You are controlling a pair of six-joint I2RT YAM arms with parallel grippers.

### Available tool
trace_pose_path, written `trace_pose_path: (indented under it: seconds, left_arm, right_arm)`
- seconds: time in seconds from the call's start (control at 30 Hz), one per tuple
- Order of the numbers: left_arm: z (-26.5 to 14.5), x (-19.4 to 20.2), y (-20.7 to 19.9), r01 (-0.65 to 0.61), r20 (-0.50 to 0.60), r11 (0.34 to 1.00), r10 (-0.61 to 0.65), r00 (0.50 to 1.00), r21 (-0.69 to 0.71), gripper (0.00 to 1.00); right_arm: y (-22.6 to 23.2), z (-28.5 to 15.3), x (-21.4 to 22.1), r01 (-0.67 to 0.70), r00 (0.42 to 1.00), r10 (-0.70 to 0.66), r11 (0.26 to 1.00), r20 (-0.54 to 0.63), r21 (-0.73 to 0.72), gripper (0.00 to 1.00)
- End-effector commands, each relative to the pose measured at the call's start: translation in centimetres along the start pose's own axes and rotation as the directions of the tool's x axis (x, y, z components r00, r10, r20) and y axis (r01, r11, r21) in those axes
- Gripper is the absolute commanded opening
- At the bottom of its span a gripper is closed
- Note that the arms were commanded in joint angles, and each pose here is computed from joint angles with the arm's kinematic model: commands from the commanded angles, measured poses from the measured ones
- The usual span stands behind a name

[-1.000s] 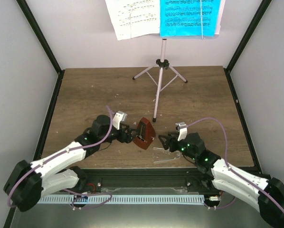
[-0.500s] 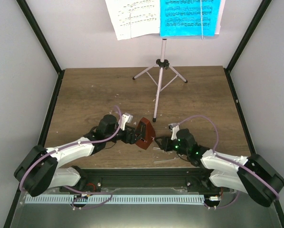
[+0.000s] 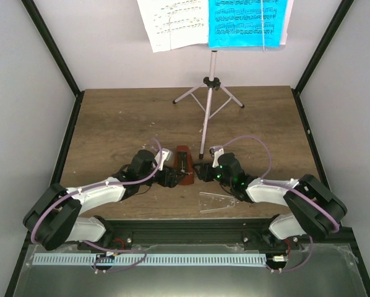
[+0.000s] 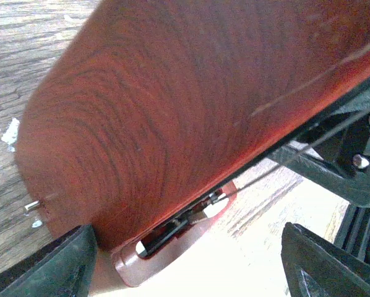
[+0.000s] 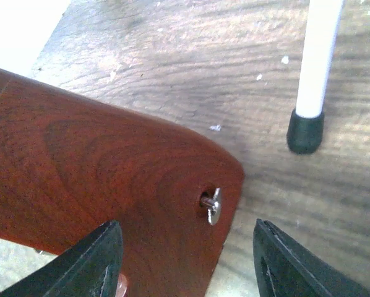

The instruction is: Pack up the instrument practice props

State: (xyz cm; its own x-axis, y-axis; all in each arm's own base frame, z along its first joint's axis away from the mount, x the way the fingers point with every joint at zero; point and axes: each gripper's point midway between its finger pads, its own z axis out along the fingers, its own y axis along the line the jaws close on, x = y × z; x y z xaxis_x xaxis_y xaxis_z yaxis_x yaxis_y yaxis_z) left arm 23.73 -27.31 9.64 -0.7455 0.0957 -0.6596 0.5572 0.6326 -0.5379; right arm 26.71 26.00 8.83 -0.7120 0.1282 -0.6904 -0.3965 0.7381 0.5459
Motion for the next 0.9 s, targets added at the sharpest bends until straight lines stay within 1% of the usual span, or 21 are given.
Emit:
trace_pose_path:
  seconds: [0.0, 0.07, 0.13, 0.27, 0.4, 0.43, 0.5, 0.57, 0.63, 0.7, 0.77, 0.87]
  left_arm:
    - [-0.1, 0.6, -1.2, -0.024, -0.023, 0.998, 0.025, 0.999, 0.052, 0.82]
    - [-0.3, 0.6, -1.0, -0.024, -0.02, 0.999, 0.025, 0.999, 0.036, 0.82]
    - [-0.7, 0.3, -0.5, -0.026, 0.0, 1.0, 0.026, 1.0, -0.009, 0.82]
    - [-3.1, -1.7, -0.3, -0.059, 0.107, 0.994, 0.069, 0.992, -0.092, 0.83]
    - [-6.8, -4.8, -2.0, -0.078, 0.229, 0.99, 0.103, 0.968, -0.119, 0.81]
    - [-8.0, -5.8, -2.9, -0.087, 0.27, 0.99, 0.114, 0.956, -0.11, 0.8]
    - [-9.3, -6.5, -4.6, -0.121, 0.298, 0.99, 0.135, 0.945, -0.067, 0.76]
    - [-9.4, -6.2, -6.1, -0.15, 0.271, 0.989, 0.146, 0.951, -0.007, 0.67]
    - [-8.5, -4.8, -7.4, -0.152, 0.178, 0.986, 0.137, 0.974, 0.07, 0.61]
    - [-7.5, -3.2, -8.9, -0.156, 0.089, 0.978, 0.145, 0.985, 0.136, 0.57]
    - [-6.5, -1.4, -10.5, -0.21, 0.02, 0.962, 0.21, 0.977, 0.176, 0.55]
    - [-5.3, 1.7, -12.9, -0.318, -0.076, 0.918, 0.344, 0.936, 0.238, 0.53]
  right_arm:
    - [2.2, 1.0, -3.7, 0.074, 0.993, -0.07, 0.996, 0.093, -0.042, 0.61]
    - [2.2, 1.1, -4.1, 0.079, 0.992, -0.076, 0.997, 0.098, -0.028, 0.65]
    - [1.8, 0.8, -4.1, 0.072, 0.992, -0.071, 0.997, 0.106, -0.006, 0.72]
    - [0.0, -1.0, -4.2, 0.055, 0.989, -0.067, 0.994, 0.129, 0.091, 0.84]
    - [-0.9, -3.8, -4.2, 0.068, 0.987, -0.088, 0.987, 0.132, 0.146, 0.94]
    - [-1.1, -4.5, -4.0, 0.076, 0.987, -0.097, 0.985, 0.131, 0.157, 0.95]
    - [-1.9, -6.2, -4.1, 0.066, 0.983, -0.095, 0.981, 0.156, 0.182, 0.99]
    - [-3.0, -7.8, -4.4, 0.039, 0.978, -0.076, 0.981, 0.195, 0.188, 1.0]
    - [-3.9, -9.3, -5.0, 0.022, 0.969, -0.063, 0.985, 0.241, 0.169, 1.0]
    - [-5.0, -10.2, -5.2, -0.005, 0.964, -0.038, 0.987, 0.262, 0.163, 1.0]
    - [-6.1, -10.6, -5.0, -0.034, 0.965, -0.009, 0.987, 0.263, 0.159, 1.0]
    - [-7.4, -10.3, -3.8, -0.084, 0.973, 0.047, 0.984, 0.224, 0.158, 1.0]
